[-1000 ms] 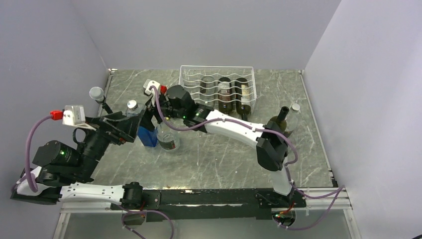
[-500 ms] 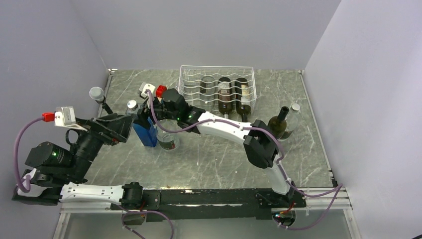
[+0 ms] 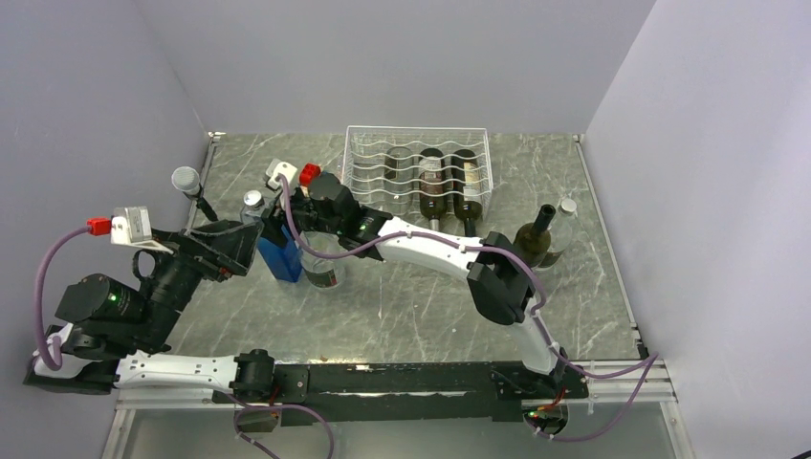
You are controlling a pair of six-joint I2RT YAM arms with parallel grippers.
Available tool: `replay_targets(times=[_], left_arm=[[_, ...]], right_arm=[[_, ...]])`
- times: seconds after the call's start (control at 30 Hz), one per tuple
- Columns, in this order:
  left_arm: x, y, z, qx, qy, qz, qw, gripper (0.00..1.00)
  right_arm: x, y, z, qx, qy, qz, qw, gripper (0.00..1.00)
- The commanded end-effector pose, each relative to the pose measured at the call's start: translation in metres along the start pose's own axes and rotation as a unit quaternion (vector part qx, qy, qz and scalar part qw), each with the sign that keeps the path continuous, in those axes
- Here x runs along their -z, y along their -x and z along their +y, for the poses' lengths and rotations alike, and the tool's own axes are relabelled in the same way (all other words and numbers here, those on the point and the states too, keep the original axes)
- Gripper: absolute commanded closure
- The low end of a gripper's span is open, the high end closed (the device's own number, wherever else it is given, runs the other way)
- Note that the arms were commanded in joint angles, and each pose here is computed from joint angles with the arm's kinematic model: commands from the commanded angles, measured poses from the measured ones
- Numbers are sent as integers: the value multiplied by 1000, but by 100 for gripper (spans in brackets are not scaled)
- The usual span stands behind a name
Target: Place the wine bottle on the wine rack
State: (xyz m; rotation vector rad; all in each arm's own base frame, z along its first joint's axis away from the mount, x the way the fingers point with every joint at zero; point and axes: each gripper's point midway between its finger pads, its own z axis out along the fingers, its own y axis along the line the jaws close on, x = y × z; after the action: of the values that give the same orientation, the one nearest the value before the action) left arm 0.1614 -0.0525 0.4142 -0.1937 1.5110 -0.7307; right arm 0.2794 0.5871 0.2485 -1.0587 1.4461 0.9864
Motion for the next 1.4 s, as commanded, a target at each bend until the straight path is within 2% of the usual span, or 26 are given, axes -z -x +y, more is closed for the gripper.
replay_targets(times=[0.0, 0.17, 0.4, 0.67, 1.0, 1.2, 1.37], left_arm=[[4, 15, 9, 31, 2, -8, 999, 1], [3, 14, 0, 17, -16, -6, 1000, 1], [1, 12, -5, 1, -13, -3, 1000, 1], [2, 14, -8, 14, -30, -8, 999, 1], [-4, 0, -24, -22, -37, -5, 999, 1], [-10, -16, -37, -58, -45, 1, 997, 1], [-16, -37, -51, -98, -52, 5, 994, 1]], right_arm=[[17, 87, -3, 14, -21, -112, 993, 100], [27, 132, -1, 9, -21, -164, 986, 100], [35, 181, -22, -7, -36, -203, 978, 100], [73, 224, -32, -3, -45, -245, 969, 100], [145, 293, -41, 30, -86, -303, 949, 100], [199, 321, -57, 51, -167, -308, 935, 100], [247, 319, -86, 34, -287, -267, 919, 100]])
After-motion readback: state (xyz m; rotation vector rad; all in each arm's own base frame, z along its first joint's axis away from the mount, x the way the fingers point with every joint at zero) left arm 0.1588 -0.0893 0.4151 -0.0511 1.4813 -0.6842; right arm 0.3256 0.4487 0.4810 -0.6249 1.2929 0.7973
